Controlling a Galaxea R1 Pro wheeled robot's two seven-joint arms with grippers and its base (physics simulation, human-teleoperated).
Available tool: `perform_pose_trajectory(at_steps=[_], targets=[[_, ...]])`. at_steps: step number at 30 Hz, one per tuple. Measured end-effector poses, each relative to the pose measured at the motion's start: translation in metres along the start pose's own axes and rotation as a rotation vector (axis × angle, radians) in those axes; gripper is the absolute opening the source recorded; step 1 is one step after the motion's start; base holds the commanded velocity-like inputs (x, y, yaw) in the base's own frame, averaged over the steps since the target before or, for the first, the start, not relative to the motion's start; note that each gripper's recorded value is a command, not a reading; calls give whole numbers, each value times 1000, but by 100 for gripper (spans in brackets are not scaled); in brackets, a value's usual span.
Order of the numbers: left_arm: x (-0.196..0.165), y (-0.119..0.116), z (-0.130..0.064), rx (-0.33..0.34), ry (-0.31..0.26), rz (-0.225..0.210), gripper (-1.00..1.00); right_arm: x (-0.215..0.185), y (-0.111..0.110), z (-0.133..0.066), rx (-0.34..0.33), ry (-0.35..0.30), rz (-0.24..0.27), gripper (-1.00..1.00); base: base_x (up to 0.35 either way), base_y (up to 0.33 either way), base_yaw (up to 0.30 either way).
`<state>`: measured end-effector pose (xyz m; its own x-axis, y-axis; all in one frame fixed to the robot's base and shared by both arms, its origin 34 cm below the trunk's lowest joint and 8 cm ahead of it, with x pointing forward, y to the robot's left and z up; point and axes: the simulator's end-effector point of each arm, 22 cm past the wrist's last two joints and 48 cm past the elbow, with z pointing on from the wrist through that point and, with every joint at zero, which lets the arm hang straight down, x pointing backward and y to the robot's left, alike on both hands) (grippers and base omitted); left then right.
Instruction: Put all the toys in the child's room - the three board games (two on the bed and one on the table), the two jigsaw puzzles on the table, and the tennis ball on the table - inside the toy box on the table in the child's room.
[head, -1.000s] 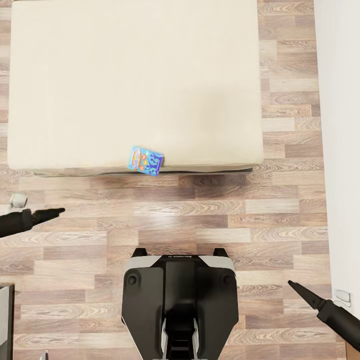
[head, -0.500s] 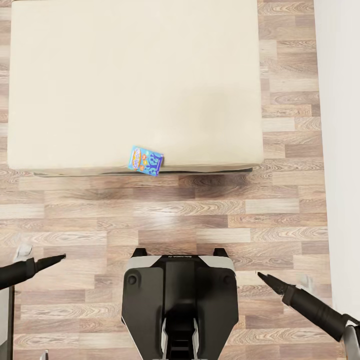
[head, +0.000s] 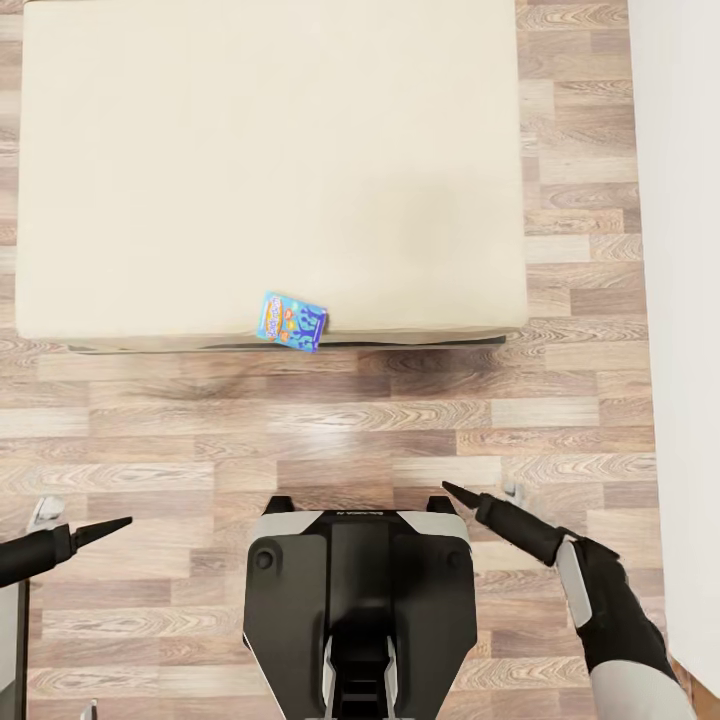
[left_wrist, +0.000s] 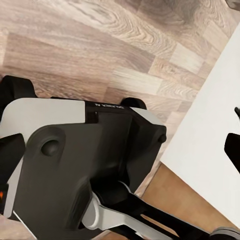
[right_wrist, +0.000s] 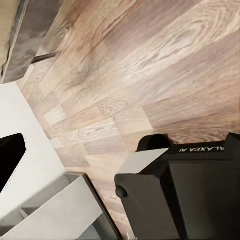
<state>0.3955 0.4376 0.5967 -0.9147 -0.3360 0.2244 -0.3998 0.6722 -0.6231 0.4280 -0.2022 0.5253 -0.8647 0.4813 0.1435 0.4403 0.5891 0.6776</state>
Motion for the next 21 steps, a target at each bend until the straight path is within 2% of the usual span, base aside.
perform_pose_trajectory(at_steps=[3,7,10,15,21], targets=[[0,0,0,-1,0,3,100,-1,3,20,5,6,12,100,0,127,0],[0,0,0,-2,0,5,100,-5,6,36,15,-2,11,100,0,113,0],[0,1,0,-3,1,4,100,-18,18,52,0,-15,-1,100,0,42,0],[0,1,0,-4,0,5,100,-18,22,72,-16,-1,17,100,0,17,0],[1,3,0,-13,3,5,100,-19,21,81,-21,-24,7,100,0,108,0]])
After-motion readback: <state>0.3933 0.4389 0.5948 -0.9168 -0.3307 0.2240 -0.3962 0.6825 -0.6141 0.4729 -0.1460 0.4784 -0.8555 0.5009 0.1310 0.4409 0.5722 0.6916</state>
